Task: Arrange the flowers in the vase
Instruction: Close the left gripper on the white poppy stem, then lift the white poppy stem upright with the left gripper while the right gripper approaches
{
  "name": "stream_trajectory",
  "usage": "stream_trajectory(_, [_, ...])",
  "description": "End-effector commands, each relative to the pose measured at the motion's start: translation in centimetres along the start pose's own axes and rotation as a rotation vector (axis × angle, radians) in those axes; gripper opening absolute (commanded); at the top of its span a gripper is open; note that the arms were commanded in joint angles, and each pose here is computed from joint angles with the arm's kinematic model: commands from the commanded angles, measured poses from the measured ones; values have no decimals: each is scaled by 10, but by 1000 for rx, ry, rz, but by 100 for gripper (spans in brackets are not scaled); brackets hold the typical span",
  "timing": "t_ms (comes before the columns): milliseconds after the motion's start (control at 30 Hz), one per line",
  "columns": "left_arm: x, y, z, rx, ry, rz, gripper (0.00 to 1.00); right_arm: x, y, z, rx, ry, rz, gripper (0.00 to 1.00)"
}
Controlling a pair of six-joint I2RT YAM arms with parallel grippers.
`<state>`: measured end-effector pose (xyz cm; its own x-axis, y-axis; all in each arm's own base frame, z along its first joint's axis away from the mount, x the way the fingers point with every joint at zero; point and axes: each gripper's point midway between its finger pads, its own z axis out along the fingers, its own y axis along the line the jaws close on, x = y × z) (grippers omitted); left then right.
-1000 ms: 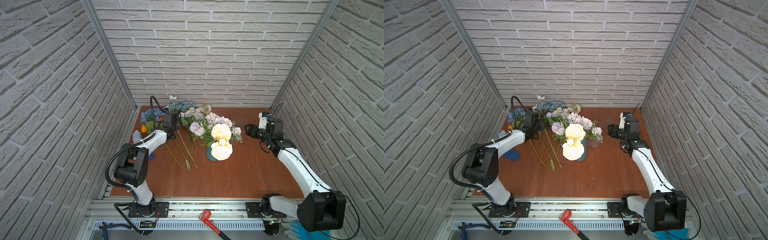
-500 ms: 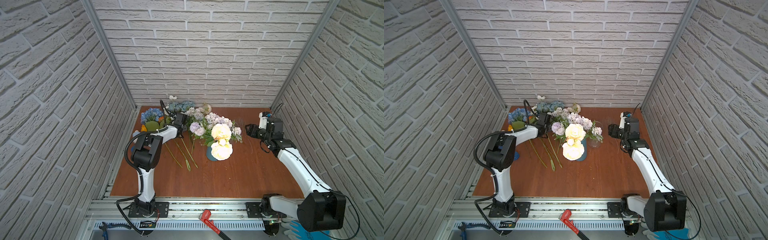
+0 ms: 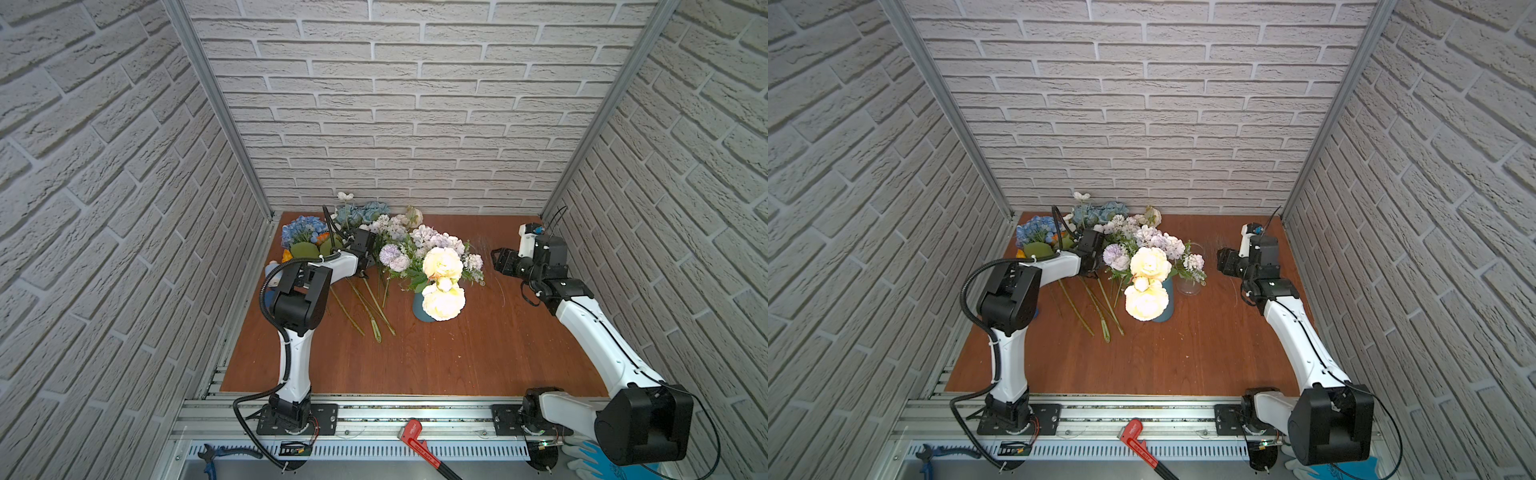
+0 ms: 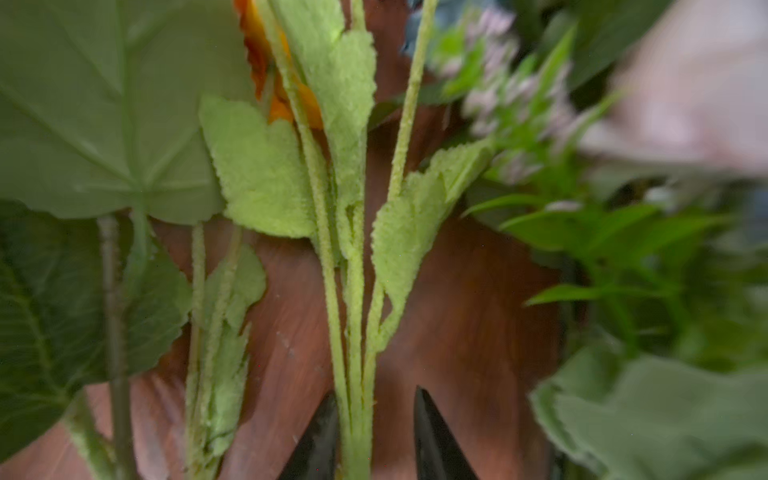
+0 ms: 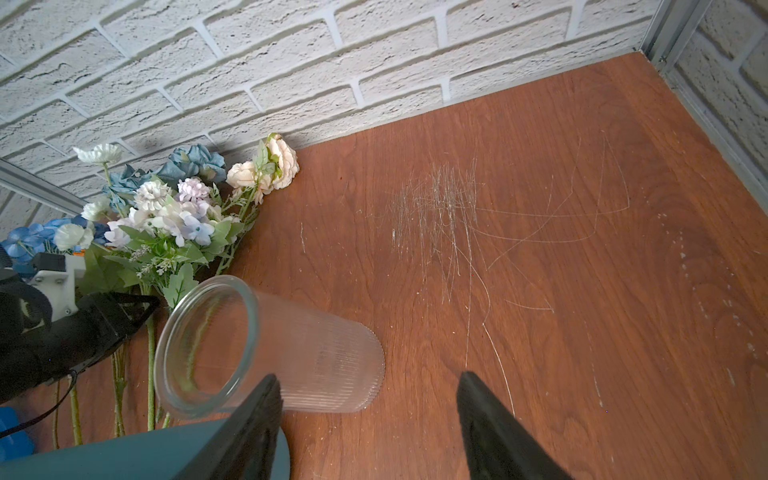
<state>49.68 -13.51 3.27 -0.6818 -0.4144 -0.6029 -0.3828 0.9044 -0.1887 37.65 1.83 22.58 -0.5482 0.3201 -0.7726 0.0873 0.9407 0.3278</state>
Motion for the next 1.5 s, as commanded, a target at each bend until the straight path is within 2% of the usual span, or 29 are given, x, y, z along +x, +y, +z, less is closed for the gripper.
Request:
stream_trajectory(0, [-3,8,5,-25,-5,-15,25,-23,8,-18,-15,-90,-26,68])
stream_trajectory(167, [-8,6,-1,-1,-1,-4,0,-27,10,-22,-15,-103,-28,68])
stream_trajectory(400, [-36,14,-39,-11,-66,99,0,-26,9,-23,-14,-106,-23,68])
stream_trajectory(567, [-42,34,-57,-17,-80,97,0,-27,10,-22,-22,-108,-19,68])
stream_trajectory(700, [-55,30,-77,60,-122,83,0,-30,14,-25,-36,-115,-27,68])
stream_trajectory(867, [-90,11,-124,220,-274,114,0,-41,27,-30,-91,-122,-49,69])
stream_trajectory(1033, [-122,0,-171,373,-419,197,0,-54,48,-33,-193,-141,-53,69])
stream_trajectory(1267, [-158,-10,-237,493,-605,302,0,-93,91,-60,-387,-255,-99,68])
stream_trajectory(1467, [-170,-29,-282,622,-680,350,0,-125,134,-91,-588,-317,-133,68])
